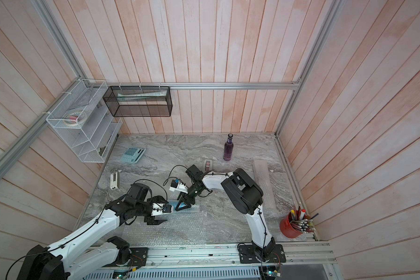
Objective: Wrap wine bottles in bubble wrap
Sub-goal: Wrap the wine bottle in bubble wrap.
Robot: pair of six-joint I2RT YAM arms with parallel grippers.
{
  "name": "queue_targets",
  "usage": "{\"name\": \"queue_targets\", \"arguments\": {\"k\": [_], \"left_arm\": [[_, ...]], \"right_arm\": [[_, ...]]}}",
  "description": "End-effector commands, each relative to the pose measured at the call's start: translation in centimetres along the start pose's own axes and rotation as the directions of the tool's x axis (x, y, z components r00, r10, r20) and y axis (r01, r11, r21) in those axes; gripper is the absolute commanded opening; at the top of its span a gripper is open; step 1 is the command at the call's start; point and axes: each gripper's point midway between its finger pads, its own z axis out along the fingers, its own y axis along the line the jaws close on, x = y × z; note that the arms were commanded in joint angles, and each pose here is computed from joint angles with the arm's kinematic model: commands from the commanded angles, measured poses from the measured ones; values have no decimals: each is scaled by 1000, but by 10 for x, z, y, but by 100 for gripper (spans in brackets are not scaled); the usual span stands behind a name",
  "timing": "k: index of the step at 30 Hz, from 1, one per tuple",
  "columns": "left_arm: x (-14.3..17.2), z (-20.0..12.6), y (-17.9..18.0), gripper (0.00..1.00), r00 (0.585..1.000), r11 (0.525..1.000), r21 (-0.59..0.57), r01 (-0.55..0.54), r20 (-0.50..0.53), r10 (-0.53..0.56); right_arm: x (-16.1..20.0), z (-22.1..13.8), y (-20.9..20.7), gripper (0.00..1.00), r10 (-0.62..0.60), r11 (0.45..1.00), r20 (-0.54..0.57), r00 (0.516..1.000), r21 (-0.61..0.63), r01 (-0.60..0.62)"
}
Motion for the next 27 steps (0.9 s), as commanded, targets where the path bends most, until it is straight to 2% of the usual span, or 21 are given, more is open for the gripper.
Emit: {"name": "queue_targets", "arguments": {"k": [1, 4, 6, 10, 16, 18, 20, 27], "left_arm": [[5, 12, 16, 81, 999, 996, -74, -46, -27, 44], [9, 16, 28, 80, 996, 989, -131, -71, -56, 64], [11, 20, 25, 80, 995, 990, -116, -85, -68, 77], [28, 27, 19, 77, 982, 987, -110, -119, -157, 101], [40, 32, 27, 65, 966, 989, -90, -114, -241, 89], [38, 32, 29, 58, 968, 993, -80, -91, -243, 70], [34, 31, 28, 42, 972, 996, -65, -69, -231, 52], [28, 26, 7, 36, 987, 999, -12, 31, -157, -32]], "right_arm": [[30, 12, 1, 55, 81, 996, -71, 994, -30, -84], [30, 14, 3, 55, 87, 995, -73, 994, -41, -90], [30, 15, 4, 55, 88, 995, -75, 993, -47, -91], [30, 15, 6, 55, 92, 994, -80, 993, -54, -96], [26, 17, 10, 55, 80, 994, -91, 993, -68, -86], [23, 16, 10, 56, 73, 995, -91, 993, -62, -79], [18, 13, 10, 58, 55, 997, -86, 995, -45, -59], [-15, -18, 16, 68, -20, 998, 0, 1000, 53, 20]]}}
